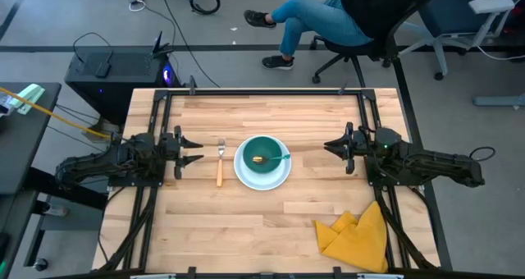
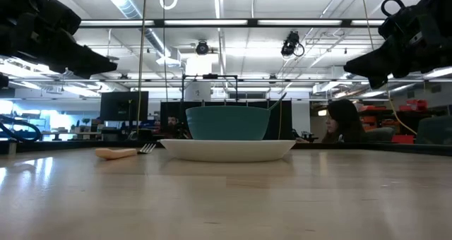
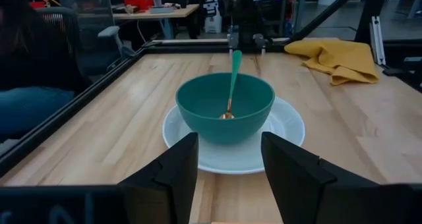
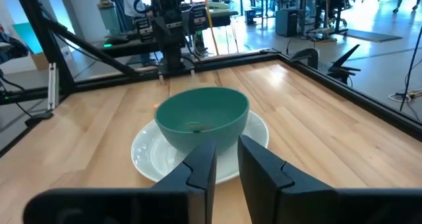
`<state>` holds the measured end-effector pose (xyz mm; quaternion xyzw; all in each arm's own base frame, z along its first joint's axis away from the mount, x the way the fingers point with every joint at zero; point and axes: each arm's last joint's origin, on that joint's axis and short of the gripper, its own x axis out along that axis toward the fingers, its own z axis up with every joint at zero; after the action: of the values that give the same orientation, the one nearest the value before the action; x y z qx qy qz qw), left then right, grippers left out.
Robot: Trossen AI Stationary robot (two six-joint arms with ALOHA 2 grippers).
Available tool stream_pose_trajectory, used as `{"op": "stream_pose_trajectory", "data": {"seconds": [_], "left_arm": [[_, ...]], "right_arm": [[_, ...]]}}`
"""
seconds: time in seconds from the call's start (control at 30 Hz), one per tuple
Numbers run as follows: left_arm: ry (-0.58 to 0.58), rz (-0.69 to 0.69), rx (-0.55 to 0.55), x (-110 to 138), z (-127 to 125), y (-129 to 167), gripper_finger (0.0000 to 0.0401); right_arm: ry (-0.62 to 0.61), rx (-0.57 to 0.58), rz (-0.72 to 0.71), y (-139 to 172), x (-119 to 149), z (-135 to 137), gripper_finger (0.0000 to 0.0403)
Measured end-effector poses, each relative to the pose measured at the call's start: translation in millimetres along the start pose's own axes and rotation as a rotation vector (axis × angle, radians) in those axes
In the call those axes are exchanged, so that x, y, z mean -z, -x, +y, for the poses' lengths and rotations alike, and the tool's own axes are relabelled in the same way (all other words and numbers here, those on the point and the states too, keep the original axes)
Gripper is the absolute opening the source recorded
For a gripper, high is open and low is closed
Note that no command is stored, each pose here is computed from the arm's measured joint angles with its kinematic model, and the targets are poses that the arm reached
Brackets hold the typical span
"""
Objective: Set table place
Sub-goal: Return to Home Position
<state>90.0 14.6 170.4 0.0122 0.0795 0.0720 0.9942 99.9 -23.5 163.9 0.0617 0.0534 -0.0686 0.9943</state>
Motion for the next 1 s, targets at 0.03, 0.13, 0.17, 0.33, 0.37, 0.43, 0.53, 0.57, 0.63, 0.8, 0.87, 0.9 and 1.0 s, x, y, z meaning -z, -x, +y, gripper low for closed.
{"op": "stream_pose_trajectory", "data": {"seconds": [0.03,0.13,0.17,0.33,0.37,0.43,0.53,0.57,0.63,0.8,0.87,0.9,1.0], "left_arm": [[0.002,0.0,0.0,0.0,0.0,0.0,0.0174],[0.006,0.0,0.0,0.1,0.0,0.0,0.0172],[0.005,0.001,0.0,0.3,0.0,-0.1,0.0172],[0.006,0.001,0.0,0.3,0.0,-0.1,0.0176],[0.006,0.002,0.0,0.4,0.0,-0.1,0.0177],[0.006,0.002,0.0,0.5,0.0,-0.2,0.0178],[0.006,0.002,0.0,0.6,0.0,-0.2,0.0176],[0.006,0.002,0.0,0.6,0.0,-0.2,0.0175],[0.006,0.003,0.001,0.7,0.0,-0.2,0.0174],[0.007,0.004,0.0,1.0,0.0,-0.3,0.0174],[0.007,0.004,0.001,1.0,0.0,-0.3,0.0172],[0.007,0.004,0.0,1.0,0.0,-0.3,0.0172],[0.007,0.004,0.001,1.0,0.0,-0.3,0.0174]], "right_arm": [[0.0,0.0,0.001,0.0,0.1,0.0,0.0069],[0.0,0.0,0.0,0.0,0.0,0.0,0.0069],[0.0,0.0,0.0,0.0,0.0,0.0,0.0069],[-0.001,0.0,0.0,0.0,-0.1,0.0,0.0069],[-0.001,0.0,-0.001,0.0,-0.1,0.0,0.0069],[-0.001,0.0,0.0,0.0,-0.1,0.0,0.0069],[-0.001,0.0,-0.001,0.0,-0.1,0.0,0.0069],[-0.001,0.0,-0.001,0.0,-0.1,0.0,0.0069],[-0.001,0.0,-0.001,0.0,-0.1,0.0,0.0069],[-0.001,-0.001,-0.001,0.0,-0.1,0.0,0.0069],[-0.001,-0.001,-0.001,0.0,-0.1,0.0,0.0069],[-0.001,-0.001,-0.001,0.0,-0.1,0.0,0.0069],[-0.001,-0.001,-0.001,0.0,-0.1,0.0,0.0069]]}}
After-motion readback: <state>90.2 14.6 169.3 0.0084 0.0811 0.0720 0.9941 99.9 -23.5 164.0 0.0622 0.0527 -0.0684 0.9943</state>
